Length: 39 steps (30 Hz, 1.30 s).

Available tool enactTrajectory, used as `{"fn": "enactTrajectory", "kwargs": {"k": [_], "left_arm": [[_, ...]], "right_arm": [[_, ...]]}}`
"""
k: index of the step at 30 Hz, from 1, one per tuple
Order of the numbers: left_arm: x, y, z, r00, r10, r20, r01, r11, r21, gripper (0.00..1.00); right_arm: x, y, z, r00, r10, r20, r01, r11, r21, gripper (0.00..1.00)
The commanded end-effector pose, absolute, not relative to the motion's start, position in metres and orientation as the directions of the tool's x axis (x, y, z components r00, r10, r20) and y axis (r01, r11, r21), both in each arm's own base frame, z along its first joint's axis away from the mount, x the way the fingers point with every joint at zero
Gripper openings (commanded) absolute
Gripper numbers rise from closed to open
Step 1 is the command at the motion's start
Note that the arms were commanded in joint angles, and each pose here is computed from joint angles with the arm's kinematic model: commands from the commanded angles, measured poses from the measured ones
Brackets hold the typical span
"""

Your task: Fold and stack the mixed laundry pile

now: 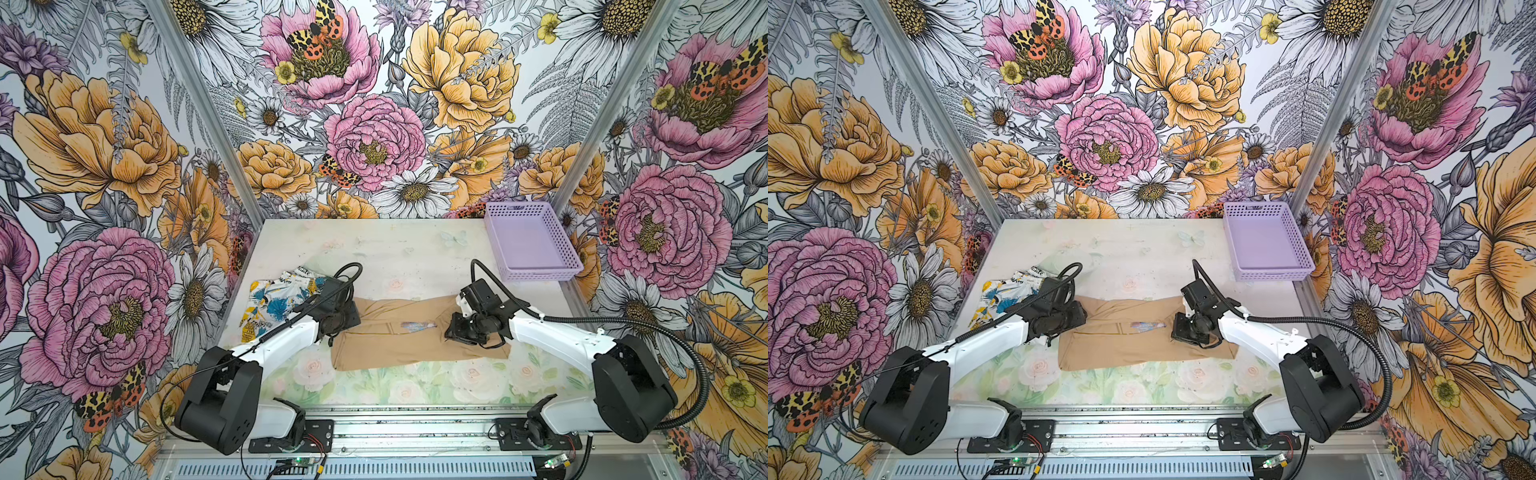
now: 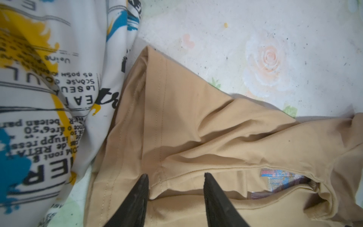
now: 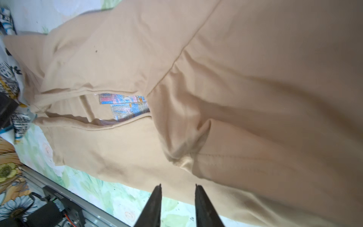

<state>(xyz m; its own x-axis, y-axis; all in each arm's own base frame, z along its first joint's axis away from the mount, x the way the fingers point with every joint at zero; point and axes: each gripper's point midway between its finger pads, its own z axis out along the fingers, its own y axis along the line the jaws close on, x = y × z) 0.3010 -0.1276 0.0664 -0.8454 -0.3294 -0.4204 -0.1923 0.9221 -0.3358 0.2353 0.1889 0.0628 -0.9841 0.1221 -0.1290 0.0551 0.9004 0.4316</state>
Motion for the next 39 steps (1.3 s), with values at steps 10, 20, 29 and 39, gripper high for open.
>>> {"fn": "enactTrajectory", "kwargs": {"k": [10,20,29,39], "left_arm": [[0.303,-0.128,0.071,-0.838,-0.331,-0.433,-0.183,0.920,-0.348,0.48],[0.302,-0.128,0.069,-0.841,-0.329,-0.430,-0.184,0.920,-0.345,0.48],[0.300,-0.127,0.067,-0.843,-0.328,-0.427,-0.185,0.922,-0.341,0.48],[0.300,-0.127,0.066,-0.843,-0.327,-0.426,-0.185,0.922,-0.341,0.48]], "right_arm": [[0.250,0.169,0.066,-0.973,0.135,-0.189,0.072,0.948,0.309,0.37],[0.258,0.155,0.057,-0.960,0.208,-0.187,0.152,0.949,0.276,0.46],[0.254,0.147,0.047,-0.955,0.253,-0.156,0.201,0.937,0.285,0.48],[0.264,0.143,0.048,-0.942,0.282,-0.181,0.223,0.931,0.289,0.48]]}}
